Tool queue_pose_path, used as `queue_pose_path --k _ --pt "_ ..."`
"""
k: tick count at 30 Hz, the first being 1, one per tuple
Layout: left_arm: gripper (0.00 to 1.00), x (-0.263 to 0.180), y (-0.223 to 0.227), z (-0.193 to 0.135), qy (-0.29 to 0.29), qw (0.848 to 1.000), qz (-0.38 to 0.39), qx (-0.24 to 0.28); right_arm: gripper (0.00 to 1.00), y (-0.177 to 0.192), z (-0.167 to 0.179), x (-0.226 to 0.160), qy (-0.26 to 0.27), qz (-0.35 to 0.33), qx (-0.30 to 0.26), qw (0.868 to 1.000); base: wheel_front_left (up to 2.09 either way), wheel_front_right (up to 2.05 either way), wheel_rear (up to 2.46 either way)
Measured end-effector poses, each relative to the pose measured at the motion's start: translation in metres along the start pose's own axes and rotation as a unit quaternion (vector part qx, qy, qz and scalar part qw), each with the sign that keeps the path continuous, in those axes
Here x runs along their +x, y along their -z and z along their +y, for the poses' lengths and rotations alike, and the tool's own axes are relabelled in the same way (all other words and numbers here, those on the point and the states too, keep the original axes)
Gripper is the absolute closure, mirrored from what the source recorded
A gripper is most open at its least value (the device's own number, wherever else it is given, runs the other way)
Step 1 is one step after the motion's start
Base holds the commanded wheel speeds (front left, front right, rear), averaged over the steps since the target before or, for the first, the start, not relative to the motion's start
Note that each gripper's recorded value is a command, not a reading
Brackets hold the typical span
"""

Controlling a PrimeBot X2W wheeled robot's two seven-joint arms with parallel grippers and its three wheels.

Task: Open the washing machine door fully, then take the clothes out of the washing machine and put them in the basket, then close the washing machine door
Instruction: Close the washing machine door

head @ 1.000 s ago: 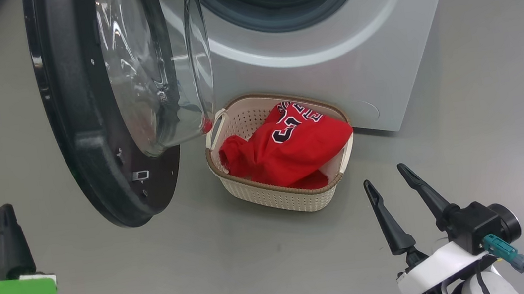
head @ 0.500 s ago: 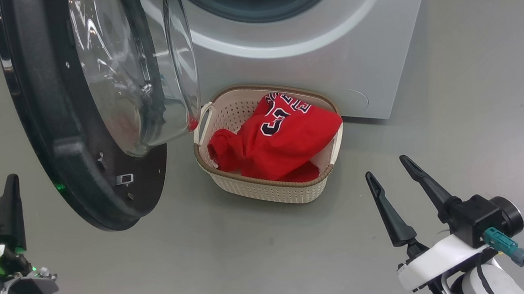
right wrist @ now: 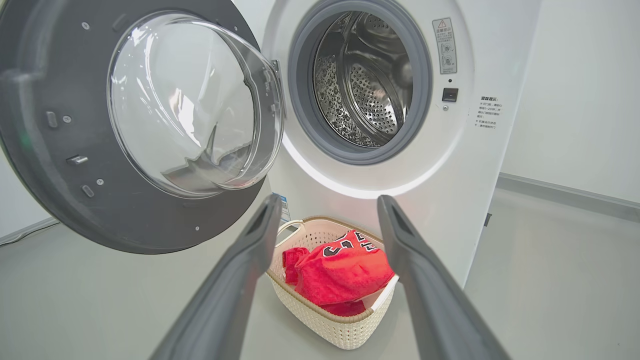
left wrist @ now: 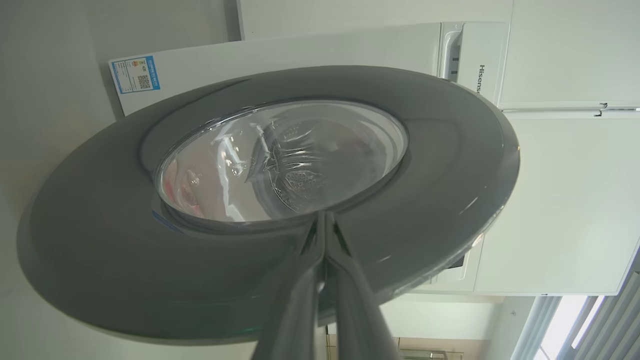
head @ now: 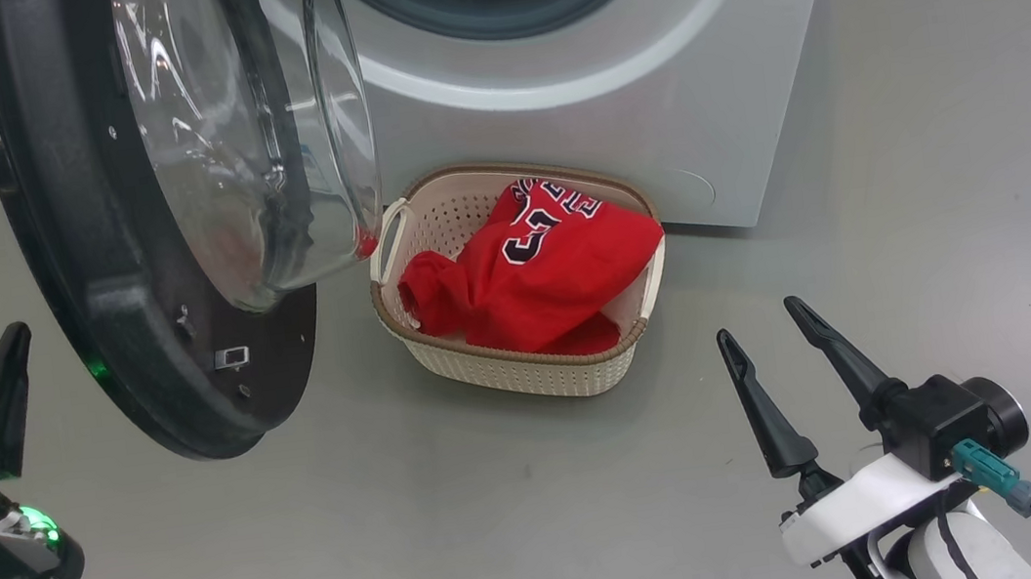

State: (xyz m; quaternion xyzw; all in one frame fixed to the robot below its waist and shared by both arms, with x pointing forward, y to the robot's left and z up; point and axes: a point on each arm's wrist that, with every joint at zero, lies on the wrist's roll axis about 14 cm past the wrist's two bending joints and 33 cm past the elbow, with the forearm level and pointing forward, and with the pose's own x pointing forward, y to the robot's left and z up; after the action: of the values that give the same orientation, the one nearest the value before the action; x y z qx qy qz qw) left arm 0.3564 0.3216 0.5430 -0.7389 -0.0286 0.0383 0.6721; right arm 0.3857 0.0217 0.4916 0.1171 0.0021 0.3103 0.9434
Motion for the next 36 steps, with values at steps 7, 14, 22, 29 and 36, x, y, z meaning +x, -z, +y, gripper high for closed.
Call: queue_pose_path --k 7,14,22,29,36 --pt "1.0 0.0 0.0 0.009 -0.022 1.0 0.018 -0.002 0.0 0.0 -0.002 -0.001 0.003 0.001 0.0 1.0 0.0 0.0 0.0" --pt "1.0 0.004 0.005 0.009 -0.026 0.999 0.043 -0.002 0.0 0.0 -0.004 -0.001 0.004 0.001 0.0 1.0 0.0 0.0 0.0" --pt "1.0 0.009 0.024 0.013 -0.034 0.996 0.084 0.002 0.0 0.001 -0.007 -0.003 0.009 0.001 0.0 1.0 0.0 0.0 0.0" --pt "1.0 0.011 0.032 0.015 -0.037 0.994 0.101 0.003 0.0 0.0 -0.011 -0.003 0.015 0.0 -0.001 1.0 0.0 0.0 0.0" --pt "1.0 0.014 0.053 0.015 -0.037 0.99 0.136 0.005 0.0 -0.002 -0.018 -0.004 0.026 -0.003 -0.003 1.0 0.0 0.0 0.0"
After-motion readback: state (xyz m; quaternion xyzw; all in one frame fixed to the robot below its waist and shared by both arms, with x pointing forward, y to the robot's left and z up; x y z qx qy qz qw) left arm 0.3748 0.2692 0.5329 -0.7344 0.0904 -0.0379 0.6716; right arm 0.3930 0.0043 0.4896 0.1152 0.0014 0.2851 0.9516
